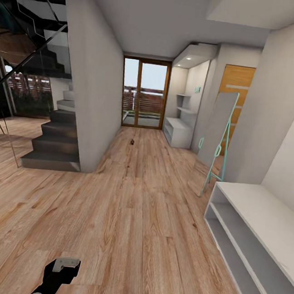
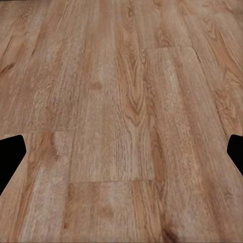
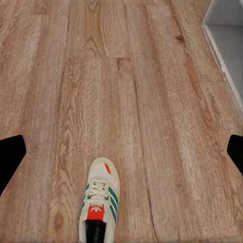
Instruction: Pick up the two gym shoes and the two sandals from the corridor floor and place them onto the hallstand (shoe rack) in the corridor, making sure they are on the rack and not on the floor. Arrange them so the two gym shoes are next to each other and the two sandals are next to each other.
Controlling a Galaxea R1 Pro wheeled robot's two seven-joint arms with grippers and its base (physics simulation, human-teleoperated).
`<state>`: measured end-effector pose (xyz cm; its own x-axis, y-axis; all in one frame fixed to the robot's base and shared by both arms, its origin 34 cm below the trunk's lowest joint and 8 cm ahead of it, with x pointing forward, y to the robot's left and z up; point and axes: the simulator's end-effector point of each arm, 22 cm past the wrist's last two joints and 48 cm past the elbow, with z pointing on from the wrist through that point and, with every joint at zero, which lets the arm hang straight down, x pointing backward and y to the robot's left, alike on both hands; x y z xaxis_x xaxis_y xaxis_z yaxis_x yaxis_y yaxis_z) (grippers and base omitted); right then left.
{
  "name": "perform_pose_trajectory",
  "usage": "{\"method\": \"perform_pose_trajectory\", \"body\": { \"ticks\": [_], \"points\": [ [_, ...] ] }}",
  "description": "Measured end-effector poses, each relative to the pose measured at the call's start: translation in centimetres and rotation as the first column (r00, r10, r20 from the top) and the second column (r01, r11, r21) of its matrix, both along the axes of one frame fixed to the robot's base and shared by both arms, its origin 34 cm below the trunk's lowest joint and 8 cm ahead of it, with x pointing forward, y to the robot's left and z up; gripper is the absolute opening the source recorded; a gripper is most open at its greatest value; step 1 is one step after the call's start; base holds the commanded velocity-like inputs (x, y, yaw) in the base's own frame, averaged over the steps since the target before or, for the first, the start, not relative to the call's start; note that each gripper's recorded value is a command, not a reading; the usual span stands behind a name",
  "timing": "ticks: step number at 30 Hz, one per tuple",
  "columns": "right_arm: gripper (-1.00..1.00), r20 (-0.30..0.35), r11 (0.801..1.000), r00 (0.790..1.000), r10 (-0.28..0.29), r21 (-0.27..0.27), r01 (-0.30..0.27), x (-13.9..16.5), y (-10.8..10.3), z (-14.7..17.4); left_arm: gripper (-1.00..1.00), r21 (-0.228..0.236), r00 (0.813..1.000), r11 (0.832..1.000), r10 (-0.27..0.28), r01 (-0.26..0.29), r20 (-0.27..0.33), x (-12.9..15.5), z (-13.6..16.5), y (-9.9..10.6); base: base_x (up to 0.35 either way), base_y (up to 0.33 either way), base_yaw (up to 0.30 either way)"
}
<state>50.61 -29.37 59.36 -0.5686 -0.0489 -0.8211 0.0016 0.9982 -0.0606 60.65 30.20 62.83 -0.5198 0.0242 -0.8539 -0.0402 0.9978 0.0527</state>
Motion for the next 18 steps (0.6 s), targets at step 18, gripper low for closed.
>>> {"method": "perform_pose_trajectory", "body": {
  "ticks": [18],
  "points": [
    [1.00,-0.001,1.000,1.000,0.002,0.003,-0.002,-0.2,0.3,-2.5,1.00,-0.002,1.000,1.000,-0.002,0.002,-0.008,-0.2,-2.6,-0.1,0.000,0.000,0.000]
  ]
}}
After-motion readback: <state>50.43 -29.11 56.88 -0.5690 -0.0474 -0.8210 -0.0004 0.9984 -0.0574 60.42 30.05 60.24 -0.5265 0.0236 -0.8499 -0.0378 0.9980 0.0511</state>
